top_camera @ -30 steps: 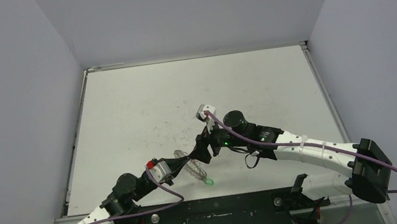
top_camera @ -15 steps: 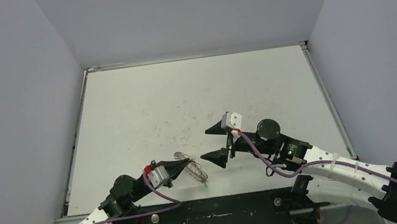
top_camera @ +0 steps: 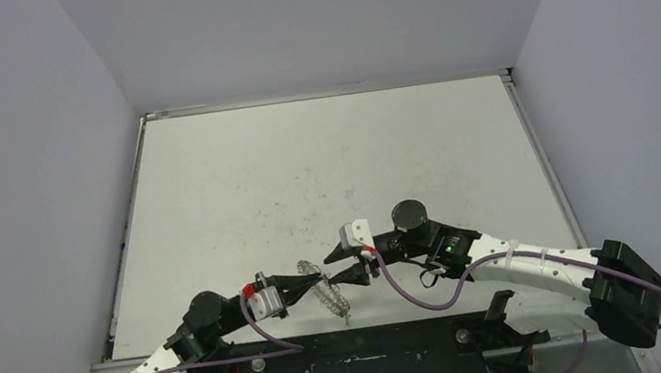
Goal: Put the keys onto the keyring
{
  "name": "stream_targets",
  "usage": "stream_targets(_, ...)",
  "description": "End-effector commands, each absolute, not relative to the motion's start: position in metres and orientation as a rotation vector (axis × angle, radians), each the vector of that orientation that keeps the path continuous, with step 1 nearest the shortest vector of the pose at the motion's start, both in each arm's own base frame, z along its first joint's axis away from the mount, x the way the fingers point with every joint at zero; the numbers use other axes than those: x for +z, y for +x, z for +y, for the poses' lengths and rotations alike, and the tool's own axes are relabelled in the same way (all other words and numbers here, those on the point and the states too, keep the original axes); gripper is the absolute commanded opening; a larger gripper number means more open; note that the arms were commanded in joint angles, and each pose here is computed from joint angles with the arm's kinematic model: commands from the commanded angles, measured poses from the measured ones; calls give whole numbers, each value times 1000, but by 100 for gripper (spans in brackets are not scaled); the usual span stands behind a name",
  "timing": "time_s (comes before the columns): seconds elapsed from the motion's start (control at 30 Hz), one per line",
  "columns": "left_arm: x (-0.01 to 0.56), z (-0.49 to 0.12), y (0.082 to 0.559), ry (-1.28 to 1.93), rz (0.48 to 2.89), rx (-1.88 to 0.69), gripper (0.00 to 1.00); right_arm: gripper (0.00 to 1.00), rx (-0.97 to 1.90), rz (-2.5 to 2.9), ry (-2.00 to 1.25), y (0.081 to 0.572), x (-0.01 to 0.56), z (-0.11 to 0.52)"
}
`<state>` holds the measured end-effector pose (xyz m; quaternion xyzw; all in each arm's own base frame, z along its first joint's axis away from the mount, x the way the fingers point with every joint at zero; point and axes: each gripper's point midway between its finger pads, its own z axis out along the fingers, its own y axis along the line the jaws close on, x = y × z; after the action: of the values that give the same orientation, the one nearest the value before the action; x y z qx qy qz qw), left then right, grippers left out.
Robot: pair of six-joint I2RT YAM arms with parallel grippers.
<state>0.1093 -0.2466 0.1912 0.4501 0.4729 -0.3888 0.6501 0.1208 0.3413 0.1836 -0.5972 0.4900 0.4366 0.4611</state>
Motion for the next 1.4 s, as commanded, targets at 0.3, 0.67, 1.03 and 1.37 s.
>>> stream_targets(0.3,227,-250,103,988,937,-913,0,17,1119,963,-1487,112,222,360)
stream_targets(0.67,226,-250,105,987,941,-901,0,0,1035,1065,-1513,119,216,351)
stream_targets(1.03,219,-234,125,963,1070,-763,36,0,848,1529,-1619,136,211,326)
stream_targets(1.37,217,-234,130,1070,1138,-685,34,0,808,1830,-1822,126,188,329)
